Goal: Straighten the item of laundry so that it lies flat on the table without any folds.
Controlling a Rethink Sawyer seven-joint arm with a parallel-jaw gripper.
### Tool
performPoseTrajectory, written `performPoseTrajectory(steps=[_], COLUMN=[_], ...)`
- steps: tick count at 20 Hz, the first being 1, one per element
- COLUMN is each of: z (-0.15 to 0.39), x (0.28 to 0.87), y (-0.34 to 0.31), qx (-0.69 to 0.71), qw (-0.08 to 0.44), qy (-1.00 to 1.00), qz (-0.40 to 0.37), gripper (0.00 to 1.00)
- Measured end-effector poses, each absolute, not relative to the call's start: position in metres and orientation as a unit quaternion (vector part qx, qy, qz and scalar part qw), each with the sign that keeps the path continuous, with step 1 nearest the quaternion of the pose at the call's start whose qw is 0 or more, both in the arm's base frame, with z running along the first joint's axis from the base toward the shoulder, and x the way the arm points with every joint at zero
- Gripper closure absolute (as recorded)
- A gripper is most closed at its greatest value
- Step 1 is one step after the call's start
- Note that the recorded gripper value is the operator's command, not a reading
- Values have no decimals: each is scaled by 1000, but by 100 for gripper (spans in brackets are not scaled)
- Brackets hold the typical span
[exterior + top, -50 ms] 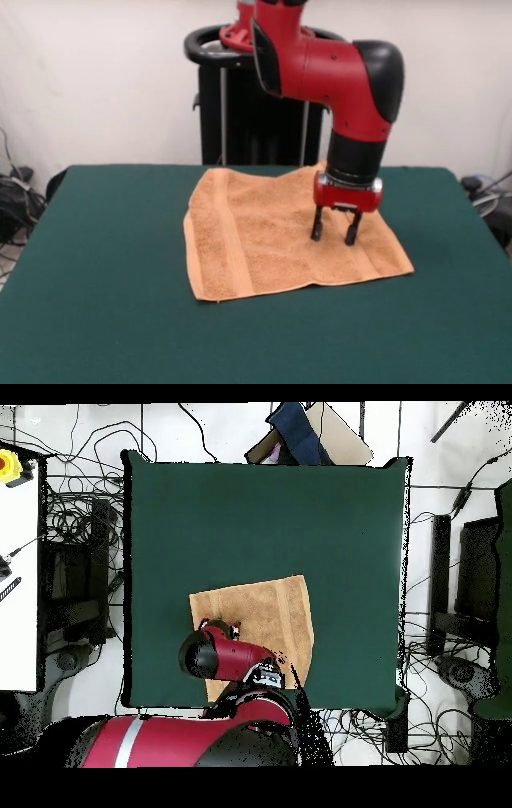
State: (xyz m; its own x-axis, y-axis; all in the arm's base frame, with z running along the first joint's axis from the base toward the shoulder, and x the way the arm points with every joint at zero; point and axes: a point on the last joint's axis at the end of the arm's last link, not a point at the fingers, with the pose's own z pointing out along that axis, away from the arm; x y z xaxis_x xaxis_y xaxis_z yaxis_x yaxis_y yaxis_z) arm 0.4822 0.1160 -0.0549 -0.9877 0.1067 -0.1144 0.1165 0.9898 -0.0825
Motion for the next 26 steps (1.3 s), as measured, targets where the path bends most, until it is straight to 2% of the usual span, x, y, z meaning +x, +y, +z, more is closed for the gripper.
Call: performPoseTrajectory(steps=[6, 15, 26], z=[-53, -53, -51], x=[502, 537, 542], y=[130, 165, 182], qx=[111, 201, 211], qw=[36, 50, 59], qy=[992, 978, 976], qz=[-37, -10, 3], gripper=[0, 0, 0])
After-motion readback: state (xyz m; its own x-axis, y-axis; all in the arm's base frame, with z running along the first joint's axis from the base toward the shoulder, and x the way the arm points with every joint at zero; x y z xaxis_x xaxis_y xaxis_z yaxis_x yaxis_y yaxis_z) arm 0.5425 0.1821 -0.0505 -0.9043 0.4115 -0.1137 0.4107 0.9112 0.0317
